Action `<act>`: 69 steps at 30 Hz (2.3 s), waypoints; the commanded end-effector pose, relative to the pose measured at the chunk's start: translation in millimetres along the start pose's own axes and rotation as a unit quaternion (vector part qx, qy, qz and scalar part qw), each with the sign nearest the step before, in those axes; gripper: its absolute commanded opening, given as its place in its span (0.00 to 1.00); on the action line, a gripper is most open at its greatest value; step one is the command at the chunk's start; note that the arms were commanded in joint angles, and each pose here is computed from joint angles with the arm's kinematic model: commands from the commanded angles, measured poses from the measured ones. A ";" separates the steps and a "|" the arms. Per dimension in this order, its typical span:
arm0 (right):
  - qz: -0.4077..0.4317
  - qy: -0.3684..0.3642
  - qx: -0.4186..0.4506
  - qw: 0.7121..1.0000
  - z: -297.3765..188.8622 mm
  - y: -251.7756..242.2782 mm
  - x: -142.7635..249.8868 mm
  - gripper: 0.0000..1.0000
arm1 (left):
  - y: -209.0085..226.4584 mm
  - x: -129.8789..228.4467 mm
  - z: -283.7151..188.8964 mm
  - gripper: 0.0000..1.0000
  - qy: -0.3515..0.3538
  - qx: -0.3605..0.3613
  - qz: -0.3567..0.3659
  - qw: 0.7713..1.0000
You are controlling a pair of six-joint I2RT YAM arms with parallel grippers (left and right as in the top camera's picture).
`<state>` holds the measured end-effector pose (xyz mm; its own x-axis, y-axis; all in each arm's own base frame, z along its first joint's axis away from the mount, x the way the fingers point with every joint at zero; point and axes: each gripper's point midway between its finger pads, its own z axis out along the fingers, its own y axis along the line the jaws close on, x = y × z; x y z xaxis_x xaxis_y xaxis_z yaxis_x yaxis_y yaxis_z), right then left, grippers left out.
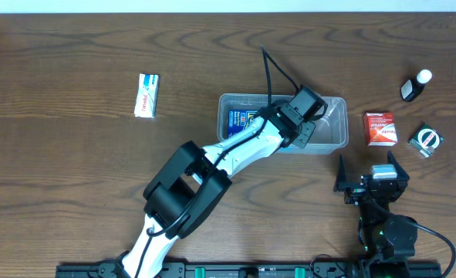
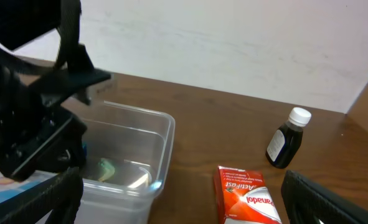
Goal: Pack container
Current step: 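Lower the blue box into the container and open the left gripper, then withdraw the left gripper and move it toward the white Panadol box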
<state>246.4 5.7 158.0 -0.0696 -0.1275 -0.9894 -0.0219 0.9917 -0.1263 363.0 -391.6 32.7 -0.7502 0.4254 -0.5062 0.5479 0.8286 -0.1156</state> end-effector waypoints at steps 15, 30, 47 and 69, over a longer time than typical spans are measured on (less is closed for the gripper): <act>-0.002 0.000 0.004 1.000 -0.2 -1.8 0.7 0.99 | 40.4 11.3 8.6 0.06 0.037 -0.047 0.007 0.998; -0.002 0.000 0.004 1.000 -0.2 -1.8 0.7 0.99 | 34.0 -60.2 -92.6 0.06 -0.010 -0.064 -0.011 0.998; -0.002 0.000 0.004 1.000 -0.2 -1.8 0.7 0.99 | 277.1 -15.0 -280.0 0.30 -0.006 -0.305 -0.241 0.921; -0.002 0.001 0.004 1.000 -0.2 -1.8 0.8 0.99 | 377.0 42.5 -177.0 0.98 0.102 -0.222 -0.242 0.939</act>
<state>246.4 5.8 157.9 -0.0699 -0.1276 -0.9894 -0.0223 0.9917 -0.1263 473.3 5.4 143.7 -0.9253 -0.0891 -0.3685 -0.1335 0.9863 0.0968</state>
